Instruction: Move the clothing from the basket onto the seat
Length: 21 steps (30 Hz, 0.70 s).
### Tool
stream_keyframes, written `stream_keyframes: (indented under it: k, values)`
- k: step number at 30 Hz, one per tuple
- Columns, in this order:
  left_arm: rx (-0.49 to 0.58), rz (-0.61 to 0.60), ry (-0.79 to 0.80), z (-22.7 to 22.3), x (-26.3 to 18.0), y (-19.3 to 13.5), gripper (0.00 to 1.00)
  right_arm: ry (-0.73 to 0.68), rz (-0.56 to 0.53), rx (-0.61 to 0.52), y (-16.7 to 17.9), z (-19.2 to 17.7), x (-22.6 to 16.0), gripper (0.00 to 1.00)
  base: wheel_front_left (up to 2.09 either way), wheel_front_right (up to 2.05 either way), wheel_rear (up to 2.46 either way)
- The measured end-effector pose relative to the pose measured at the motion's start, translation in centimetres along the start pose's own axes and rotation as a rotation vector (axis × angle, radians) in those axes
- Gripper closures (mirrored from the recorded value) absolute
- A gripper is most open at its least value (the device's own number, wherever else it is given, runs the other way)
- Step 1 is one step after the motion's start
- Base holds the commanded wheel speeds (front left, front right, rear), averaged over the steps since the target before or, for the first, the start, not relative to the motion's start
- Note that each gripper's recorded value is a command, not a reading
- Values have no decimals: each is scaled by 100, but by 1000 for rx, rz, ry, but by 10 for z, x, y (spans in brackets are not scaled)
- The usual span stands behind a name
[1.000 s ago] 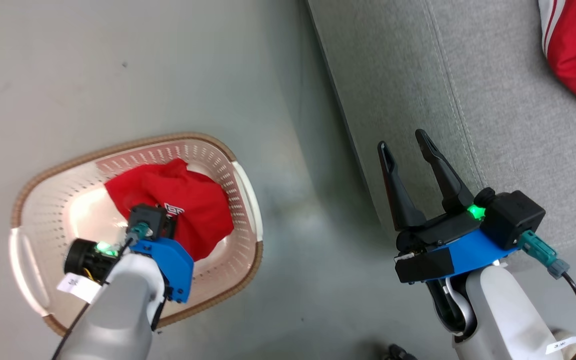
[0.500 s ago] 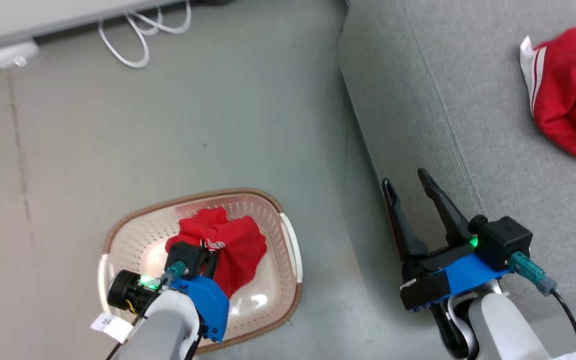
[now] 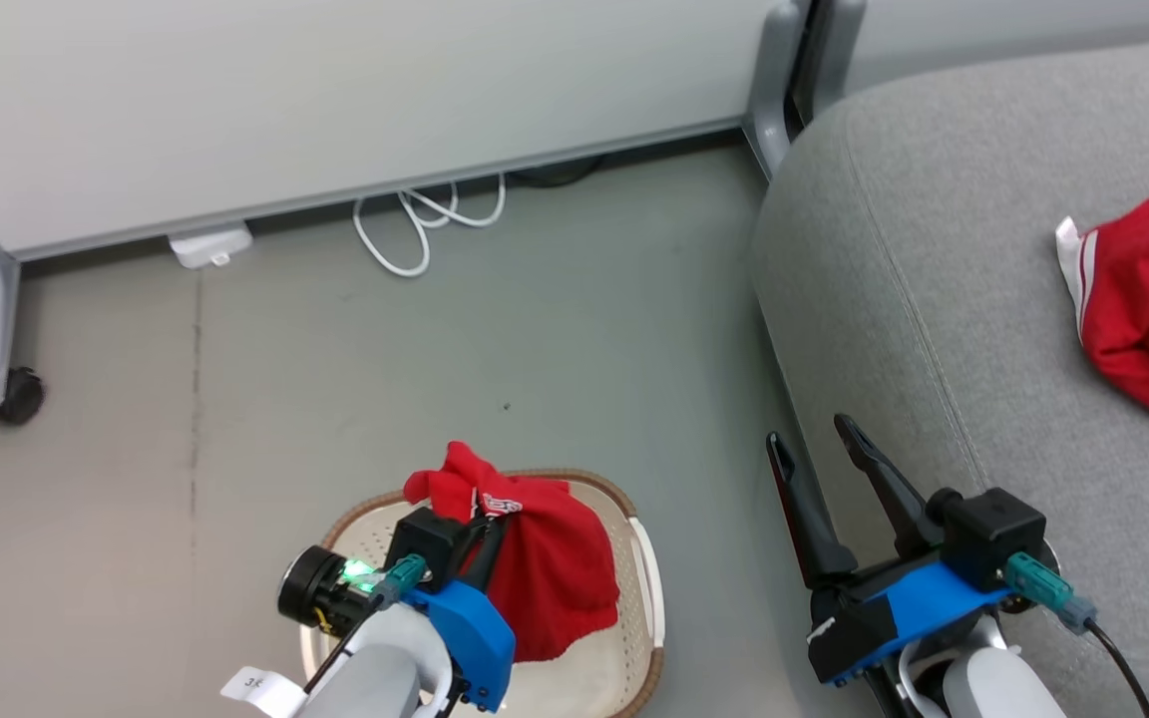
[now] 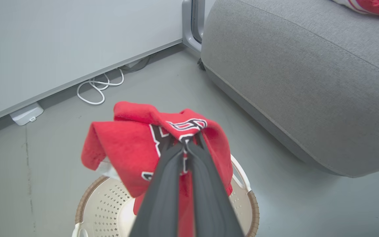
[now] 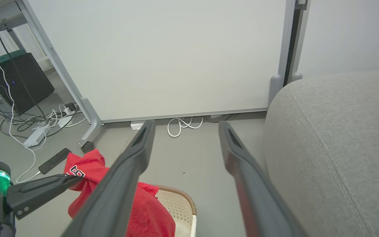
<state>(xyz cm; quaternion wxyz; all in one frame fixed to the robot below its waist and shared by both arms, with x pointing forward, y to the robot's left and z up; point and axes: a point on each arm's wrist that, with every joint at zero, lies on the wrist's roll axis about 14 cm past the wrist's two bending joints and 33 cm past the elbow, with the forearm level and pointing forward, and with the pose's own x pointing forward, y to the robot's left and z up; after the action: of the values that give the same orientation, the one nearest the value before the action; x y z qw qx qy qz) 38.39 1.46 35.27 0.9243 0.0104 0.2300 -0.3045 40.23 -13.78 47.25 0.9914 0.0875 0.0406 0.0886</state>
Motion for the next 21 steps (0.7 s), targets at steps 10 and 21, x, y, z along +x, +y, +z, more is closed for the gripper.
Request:
stream_keyframes:
  k: [10, 21]
  values:
    - [68, -8, -181, 58, -19, -12, 100, -11, 58, -1, 23, 9, -11, 0, 0, 0, 0]
    - [87, -69, -406, 136, -38, -38, 100, -28, 128, -13, 49, 20, -19, 0, 0, 0, 0]
